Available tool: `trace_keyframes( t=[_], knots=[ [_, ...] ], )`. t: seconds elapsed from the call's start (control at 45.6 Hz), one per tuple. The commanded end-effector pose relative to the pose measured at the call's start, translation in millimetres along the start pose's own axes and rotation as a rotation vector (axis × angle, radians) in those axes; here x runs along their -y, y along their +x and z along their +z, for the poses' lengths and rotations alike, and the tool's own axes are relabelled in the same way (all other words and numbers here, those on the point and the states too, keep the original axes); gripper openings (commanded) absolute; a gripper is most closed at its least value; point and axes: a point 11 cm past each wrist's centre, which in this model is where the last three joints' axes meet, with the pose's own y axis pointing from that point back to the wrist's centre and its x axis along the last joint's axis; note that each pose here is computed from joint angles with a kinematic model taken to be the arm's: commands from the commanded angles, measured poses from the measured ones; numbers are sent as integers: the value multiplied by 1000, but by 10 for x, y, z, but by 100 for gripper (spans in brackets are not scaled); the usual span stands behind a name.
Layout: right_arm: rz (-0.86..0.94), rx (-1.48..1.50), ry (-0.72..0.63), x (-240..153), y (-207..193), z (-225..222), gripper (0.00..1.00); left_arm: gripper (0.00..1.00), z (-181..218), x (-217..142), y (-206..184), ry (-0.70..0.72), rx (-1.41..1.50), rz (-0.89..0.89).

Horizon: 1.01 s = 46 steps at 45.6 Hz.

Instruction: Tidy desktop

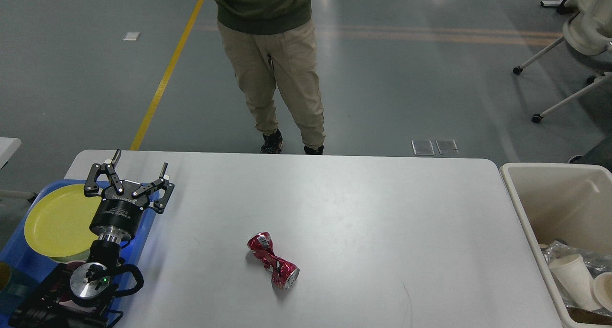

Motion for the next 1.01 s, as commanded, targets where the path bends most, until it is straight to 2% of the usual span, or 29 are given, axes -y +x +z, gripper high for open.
trace_keyframes(
  t=[0.0, 0.285, 0.526, 0.987],
  knots=[
    [41, -53, -2, 282, -350, -9, 0, 96, 0, -1, 0, 0, 0, 0],
    [68, -139, 37, 495, -1122, -132, 0, 96, 1, 5, -3, 0, 0, 0],
    [27, -150, 53, 495, -1410, -210, 0, 96, 0, -1, 2, 0, 0, 1],
    [19, -155, 45, 496, -1445, -202, 0, 96, 1, 5, -3, 0, 0, 0]
  ],
)
